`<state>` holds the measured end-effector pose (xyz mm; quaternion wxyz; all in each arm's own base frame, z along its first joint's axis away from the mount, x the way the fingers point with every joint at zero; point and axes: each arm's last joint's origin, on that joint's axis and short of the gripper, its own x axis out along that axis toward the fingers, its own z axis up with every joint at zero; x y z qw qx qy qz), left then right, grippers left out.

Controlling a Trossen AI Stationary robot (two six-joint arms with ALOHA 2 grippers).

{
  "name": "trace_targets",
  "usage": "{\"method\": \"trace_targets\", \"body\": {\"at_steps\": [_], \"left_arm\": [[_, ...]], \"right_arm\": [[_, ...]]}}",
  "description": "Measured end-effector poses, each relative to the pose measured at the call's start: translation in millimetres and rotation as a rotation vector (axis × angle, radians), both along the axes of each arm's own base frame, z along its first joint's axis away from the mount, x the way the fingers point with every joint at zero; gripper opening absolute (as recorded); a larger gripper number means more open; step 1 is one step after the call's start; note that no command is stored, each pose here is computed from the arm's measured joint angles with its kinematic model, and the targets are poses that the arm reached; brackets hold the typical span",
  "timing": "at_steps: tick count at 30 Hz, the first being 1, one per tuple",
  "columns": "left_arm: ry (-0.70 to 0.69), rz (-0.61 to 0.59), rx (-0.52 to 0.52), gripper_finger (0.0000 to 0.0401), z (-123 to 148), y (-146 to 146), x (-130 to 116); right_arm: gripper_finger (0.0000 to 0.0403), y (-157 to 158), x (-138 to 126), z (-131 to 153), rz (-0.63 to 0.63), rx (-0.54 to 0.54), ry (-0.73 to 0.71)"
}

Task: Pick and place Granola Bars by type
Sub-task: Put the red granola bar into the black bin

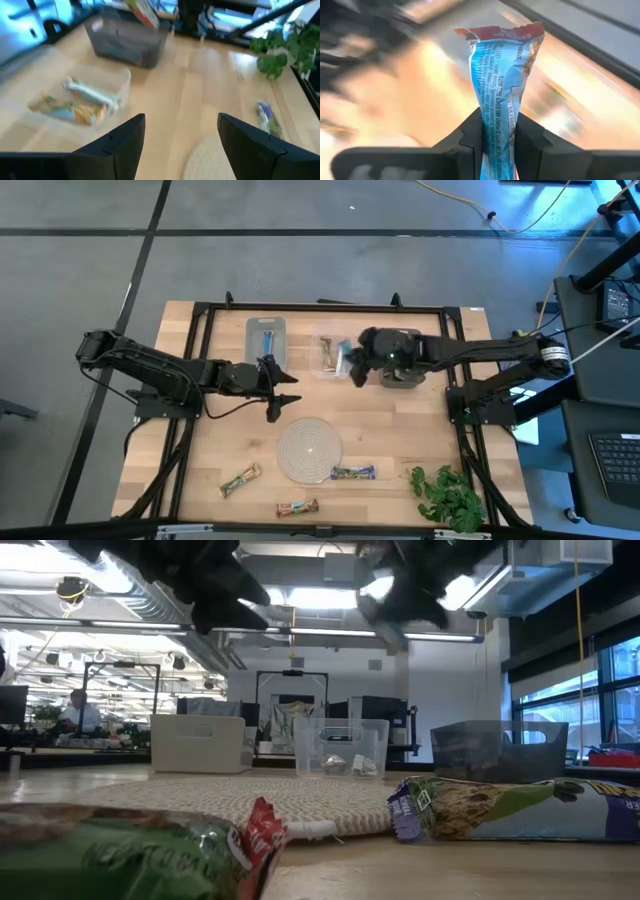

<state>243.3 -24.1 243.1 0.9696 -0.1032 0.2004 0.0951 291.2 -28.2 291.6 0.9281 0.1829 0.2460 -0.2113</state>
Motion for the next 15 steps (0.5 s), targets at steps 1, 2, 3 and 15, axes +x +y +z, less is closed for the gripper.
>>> {"method": "trace_targets", "body": {"at_steps": [1, 2, 3, 15], "left_arm": [[0.013, -0.001, -0.014, 0.0240, -1.3, -0.1, -0.6], [0.026, -0.005, -0.031, 0.0240, -2.5, -0.4, -1.1], [0.040, -0.004, -0.046, 0.0240, -3.9, -0.5, -1.8], [0.207, -0.076, -0.238, 0.0237, -17.5, -6.1, -10.3]], "right_arm": [[0.0084, -3.8, -7.9, -2.7, -0.056, 0.007, 0.063], [0.0084, -7.5, -14.9, -4.9, -0.108, 0.012, 0.114], [0.0084, -11.5, -21.6, -6.8, -0.155, 0.022, 0.161], [0.0084, -47.9, -64.9, -42.1, -0.506, 0.201, 0.442]]}}
